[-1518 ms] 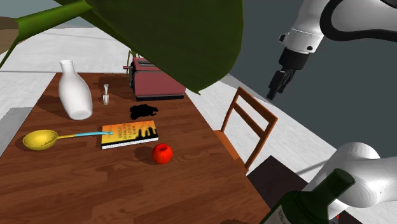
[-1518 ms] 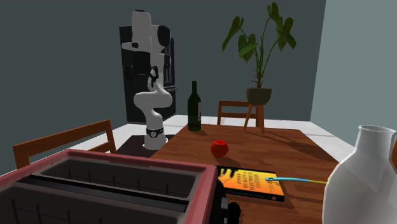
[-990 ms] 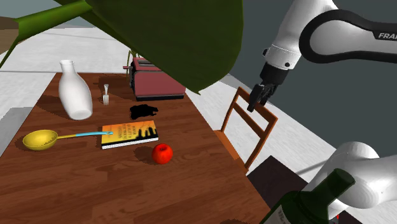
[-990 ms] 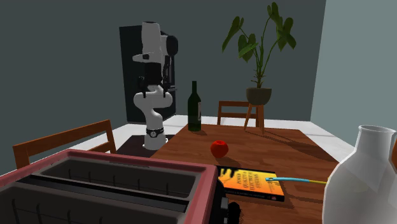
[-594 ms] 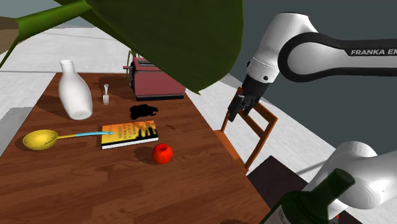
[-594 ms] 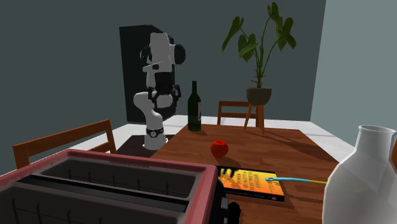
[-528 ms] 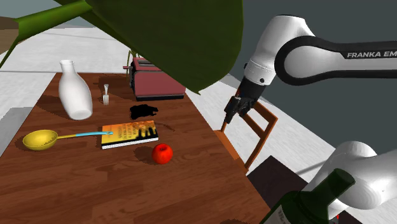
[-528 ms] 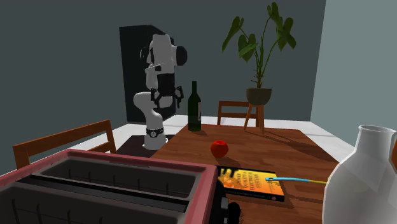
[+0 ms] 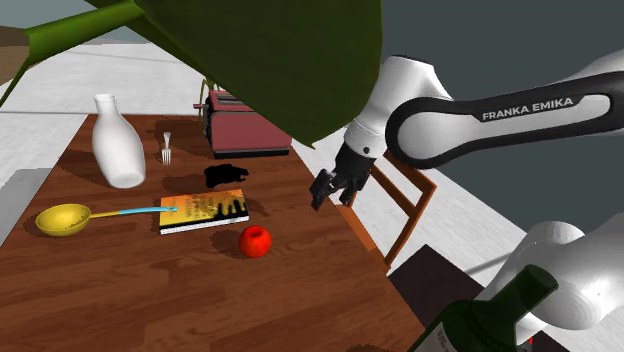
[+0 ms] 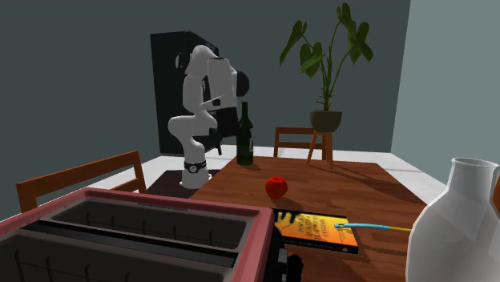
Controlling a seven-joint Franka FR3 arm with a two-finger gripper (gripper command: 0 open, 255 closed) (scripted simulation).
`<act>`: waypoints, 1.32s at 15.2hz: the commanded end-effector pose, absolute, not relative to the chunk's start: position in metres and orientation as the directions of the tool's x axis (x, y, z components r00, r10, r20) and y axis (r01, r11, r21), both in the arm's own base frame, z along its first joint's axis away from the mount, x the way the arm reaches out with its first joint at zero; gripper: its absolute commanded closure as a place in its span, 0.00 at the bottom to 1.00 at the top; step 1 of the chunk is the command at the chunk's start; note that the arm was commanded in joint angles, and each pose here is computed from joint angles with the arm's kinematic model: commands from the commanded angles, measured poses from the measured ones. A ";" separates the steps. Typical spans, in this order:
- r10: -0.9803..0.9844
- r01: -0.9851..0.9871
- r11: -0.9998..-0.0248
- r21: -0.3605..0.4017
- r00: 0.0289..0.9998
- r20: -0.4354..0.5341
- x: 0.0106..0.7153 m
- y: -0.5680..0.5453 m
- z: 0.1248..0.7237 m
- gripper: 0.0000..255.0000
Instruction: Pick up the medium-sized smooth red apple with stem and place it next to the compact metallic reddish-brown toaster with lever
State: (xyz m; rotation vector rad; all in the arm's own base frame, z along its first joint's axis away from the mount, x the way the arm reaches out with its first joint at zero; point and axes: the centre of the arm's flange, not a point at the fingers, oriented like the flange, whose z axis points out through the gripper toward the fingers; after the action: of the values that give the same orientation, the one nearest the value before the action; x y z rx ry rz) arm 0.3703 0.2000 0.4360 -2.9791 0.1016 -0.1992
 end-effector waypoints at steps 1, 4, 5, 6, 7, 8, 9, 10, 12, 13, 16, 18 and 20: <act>-0.098 -0.073 -0.981 -0.180 0.986 0.136 0.381 0.220 0.421 0.00; -0.127 -0.094 -0.973 -0.211 0.981 0.147 0.396 0.247 0.403 0.00; -0.136 -0.101 -0.970 -0.221 0.979 0.150 0.401 0.256 0.398 0.00; -0.146 -0.108 -0.967 -0.231 0.977 0.154 0.406 0.265 0.392 0.00; -0.155 -0.115 -0.964 -0.241 0.975 0.157 0.412 0.274 0.386 0.00; -0.165 -0.121 -0.960 -0.251 0.973 0.160 0.417 0.283 0.381 0.00; -0.175 -0.128 -0.957 -0.262 0.971 0.163 0.423 0.292 0.375 0.00; -0.184 -0.134 -0.953 -0.272 0.969 0.166 0.428 0.302 0.370 0.00; -0.203 -0.147 -0.945 -0.291 0.964 0.172 0.440 0.319 0.360 0.00; -0.203 -0.147 -0.945 -0.291 0.964 0.172 0.441 0.321 0.355 0.00; -0.203 -0.147 -0.945 -0.291 0.964 0.172 0.444 0.325 0.341 0.00; -0.203 -0.147 -0.945 -0.291 0.964 0.172 0.447 0.327 0.331 0.00; -0.203 -0.147 -0.945 -0.291 0.964 0.172 0.449 0.329 0.323 0.00</act>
State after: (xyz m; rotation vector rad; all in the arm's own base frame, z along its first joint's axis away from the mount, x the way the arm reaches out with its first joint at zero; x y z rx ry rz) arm 0.4470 0.3288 0.3267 -2.8358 0.2576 -0.2887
